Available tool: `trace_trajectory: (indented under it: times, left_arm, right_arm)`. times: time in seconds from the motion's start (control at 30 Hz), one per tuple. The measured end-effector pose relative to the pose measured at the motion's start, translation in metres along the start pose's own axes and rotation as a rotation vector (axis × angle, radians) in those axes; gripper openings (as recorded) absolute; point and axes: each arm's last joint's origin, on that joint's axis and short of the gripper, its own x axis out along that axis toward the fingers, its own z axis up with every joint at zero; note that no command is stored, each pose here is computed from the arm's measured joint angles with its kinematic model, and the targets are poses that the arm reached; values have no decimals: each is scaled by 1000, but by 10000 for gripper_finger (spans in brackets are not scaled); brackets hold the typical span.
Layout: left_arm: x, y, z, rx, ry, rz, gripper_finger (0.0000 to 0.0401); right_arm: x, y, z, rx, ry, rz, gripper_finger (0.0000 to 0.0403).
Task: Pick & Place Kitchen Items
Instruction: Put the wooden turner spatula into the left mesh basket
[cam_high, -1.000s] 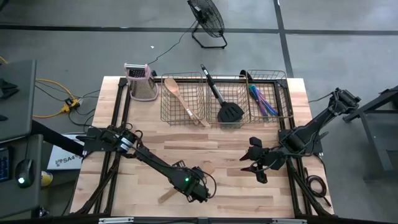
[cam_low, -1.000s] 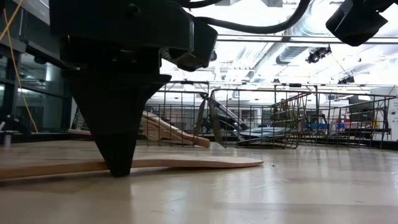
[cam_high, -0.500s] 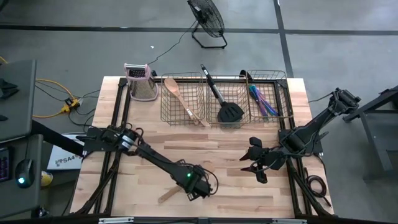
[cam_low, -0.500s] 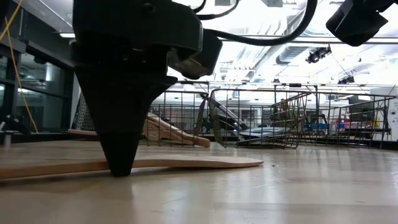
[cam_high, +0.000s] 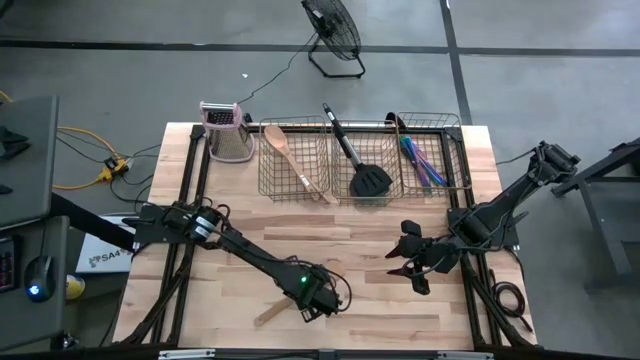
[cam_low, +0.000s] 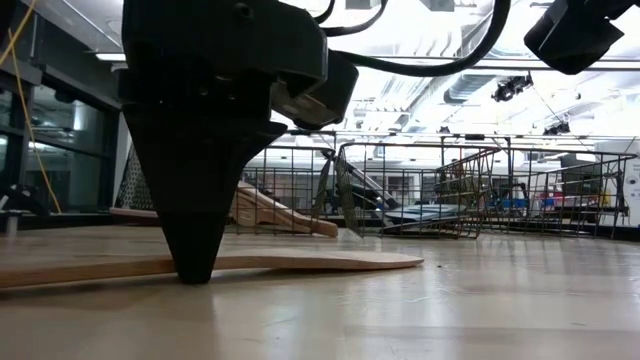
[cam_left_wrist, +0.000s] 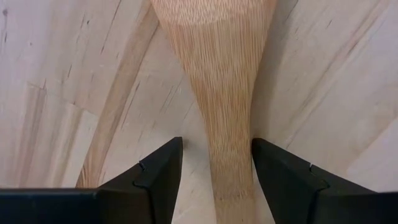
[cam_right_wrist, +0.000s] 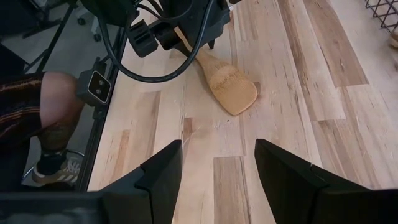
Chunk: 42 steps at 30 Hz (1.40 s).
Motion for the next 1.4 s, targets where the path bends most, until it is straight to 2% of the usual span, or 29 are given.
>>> trace_trajectory:
  times: [0.37, 0.53, 0.73, 1.17, 1.4]
  left_arm:
    - [0, 0, 0, -3, -1, -4, 198]
    - [10, 3, -3, -18, 14, -7, 195]
    - [27, 10, -9, -38, 43, -11, 154]
    - [28, 10, -10, -48, 44, -4, 84]
    - [28, 10, -10, -48, 43, -2, 83]
  right_arm:
    - [0, 0, 0, 3, 0, 0, 195]
    - [0, 0, 0, 4, 0, 0, 195]
    - [0, 0, 0, 4, 0, 0, 195]
    - [0, 0, 0, 4, 0, 0, 195]
    - [0, 0, 0, 4, 0, 0, 195]
